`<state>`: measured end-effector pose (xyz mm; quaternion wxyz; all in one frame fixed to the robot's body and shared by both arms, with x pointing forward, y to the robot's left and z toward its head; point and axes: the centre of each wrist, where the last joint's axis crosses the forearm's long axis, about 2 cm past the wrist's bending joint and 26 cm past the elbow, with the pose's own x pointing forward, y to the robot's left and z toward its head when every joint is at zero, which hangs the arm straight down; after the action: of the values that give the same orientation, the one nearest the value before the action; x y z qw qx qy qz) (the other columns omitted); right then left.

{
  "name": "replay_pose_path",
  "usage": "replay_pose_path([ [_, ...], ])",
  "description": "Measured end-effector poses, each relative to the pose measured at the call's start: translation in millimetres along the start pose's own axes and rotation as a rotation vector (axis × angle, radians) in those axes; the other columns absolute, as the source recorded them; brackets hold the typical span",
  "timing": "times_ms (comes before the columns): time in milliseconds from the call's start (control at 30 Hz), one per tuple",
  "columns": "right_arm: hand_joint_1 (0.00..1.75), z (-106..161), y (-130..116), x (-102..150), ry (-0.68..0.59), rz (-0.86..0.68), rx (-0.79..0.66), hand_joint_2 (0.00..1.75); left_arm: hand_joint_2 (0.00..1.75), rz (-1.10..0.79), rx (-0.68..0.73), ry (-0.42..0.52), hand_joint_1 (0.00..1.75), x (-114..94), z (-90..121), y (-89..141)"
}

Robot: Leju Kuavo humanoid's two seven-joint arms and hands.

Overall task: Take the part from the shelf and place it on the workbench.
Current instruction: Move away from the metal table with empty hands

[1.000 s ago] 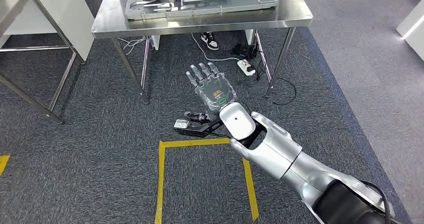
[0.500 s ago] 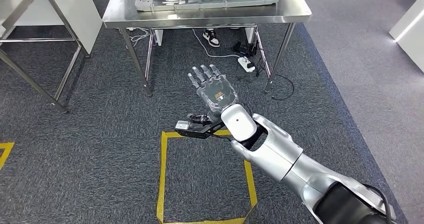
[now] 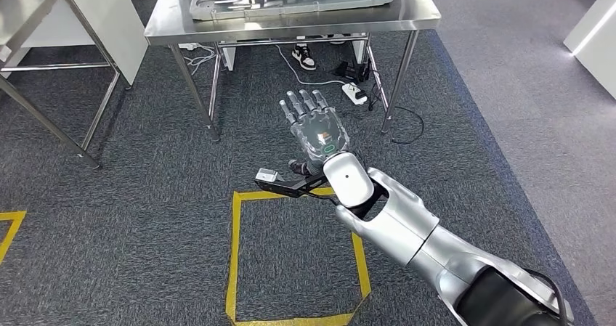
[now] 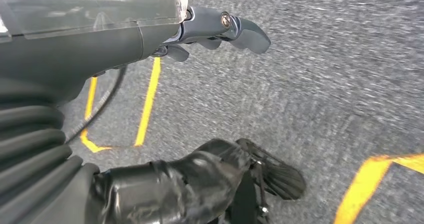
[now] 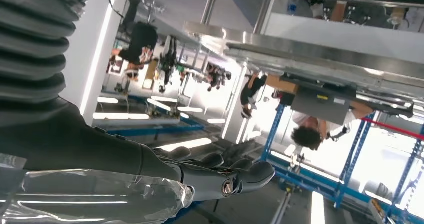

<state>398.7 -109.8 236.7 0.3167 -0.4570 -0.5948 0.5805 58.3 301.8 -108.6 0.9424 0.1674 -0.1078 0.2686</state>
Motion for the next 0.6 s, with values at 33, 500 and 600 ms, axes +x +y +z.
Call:
replay_pose_path([
  [33,0.0,1.4,2.9,-0.7,0.005,-0.015,0.009,0.0,0.0,0.005,-0.006,-0.009,0.0,-0.3,0.0,-0.1],
  [500,0.0,106.8,164.8,-35.2,0.281,-0.668,0.426,0.0,0.0,0.075,0.025,0.065,0.0,-6.2,2.1,-2.4],
  [600,0.0,164.8,213.2,-43.1,0.449,-0.757,0.575,0.0,0.0,0.079,0.045,0.091,0.0,-8.0,2.4,-1.9],
])
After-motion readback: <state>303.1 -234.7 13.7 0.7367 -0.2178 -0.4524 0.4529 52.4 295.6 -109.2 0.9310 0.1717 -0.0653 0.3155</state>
